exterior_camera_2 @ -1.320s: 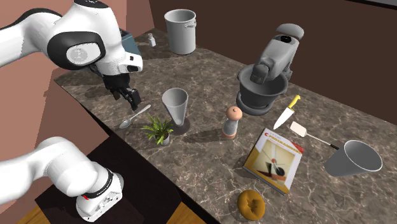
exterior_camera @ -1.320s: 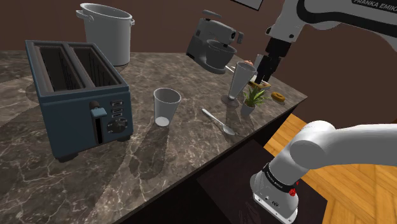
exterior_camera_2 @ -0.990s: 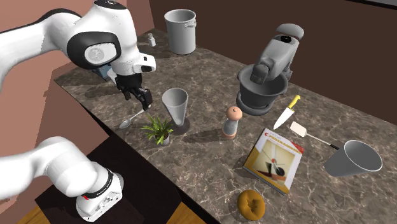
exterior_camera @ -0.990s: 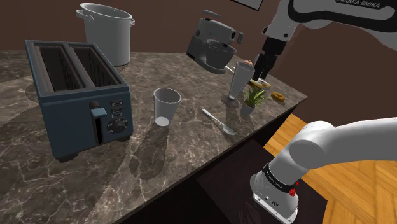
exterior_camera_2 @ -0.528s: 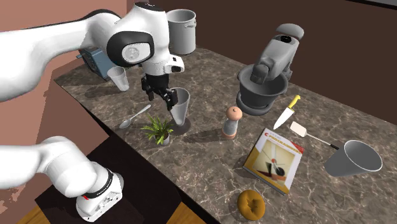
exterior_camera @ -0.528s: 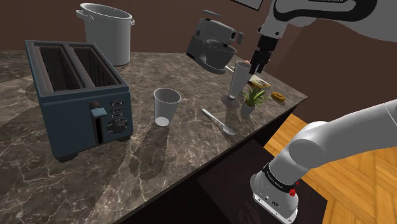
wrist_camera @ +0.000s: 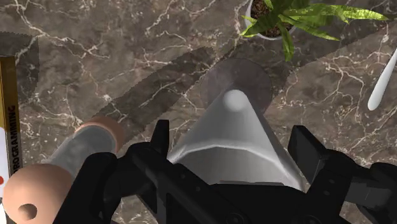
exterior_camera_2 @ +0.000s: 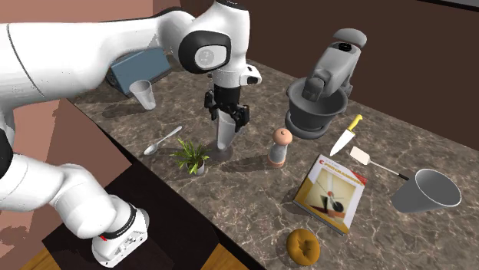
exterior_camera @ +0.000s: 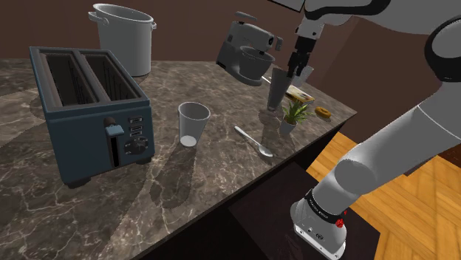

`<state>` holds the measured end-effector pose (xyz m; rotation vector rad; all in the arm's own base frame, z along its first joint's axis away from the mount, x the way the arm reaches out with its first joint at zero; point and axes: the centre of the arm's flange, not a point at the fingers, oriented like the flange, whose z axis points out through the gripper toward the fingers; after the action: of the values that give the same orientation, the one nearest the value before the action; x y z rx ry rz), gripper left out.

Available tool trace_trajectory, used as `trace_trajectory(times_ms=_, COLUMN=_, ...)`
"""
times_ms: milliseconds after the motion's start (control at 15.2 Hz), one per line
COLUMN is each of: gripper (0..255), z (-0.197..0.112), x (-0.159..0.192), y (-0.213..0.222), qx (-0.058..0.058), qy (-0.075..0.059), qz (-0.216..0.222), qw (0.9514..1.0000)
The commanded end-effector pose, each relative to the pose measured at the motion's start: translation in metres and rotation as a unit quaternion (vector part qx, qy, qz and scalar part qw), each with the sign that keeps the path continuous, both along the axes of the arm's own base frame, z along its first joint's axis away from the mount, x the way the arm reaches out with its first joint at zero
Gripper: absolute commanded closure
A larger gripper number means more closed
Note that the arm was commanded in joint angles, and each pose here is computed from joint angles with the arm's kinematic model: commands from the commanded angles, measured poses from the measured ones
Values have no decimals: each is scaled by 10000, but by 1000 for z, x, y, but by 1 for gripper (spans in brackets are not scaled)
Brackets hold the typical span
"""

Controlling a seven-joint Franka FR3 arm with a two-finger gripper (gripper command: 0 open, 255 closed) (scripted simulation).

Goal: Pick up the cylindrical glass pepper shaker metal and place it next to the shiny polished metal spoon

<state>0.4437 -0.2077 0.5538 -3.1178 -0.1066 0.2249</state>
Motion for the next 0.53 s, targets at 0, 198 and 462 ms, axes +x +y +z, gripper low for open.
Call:
trace_trajectory(times_ms=0, gripper=0, z=-5, x=17, y=-20, qx=-33, qy=23, qz=6, qw=10000)
trace_trajectory(times_ms=198, gripper=0, z=-7, x=42, y=-49, qx=-75, qy=56, qz=9, qw=10000)
trace_trajectory(times_ms=462, gripper=0, z=-10, x=76, y=-89, qx=-131, qy=101, qz=14, qw=9999)
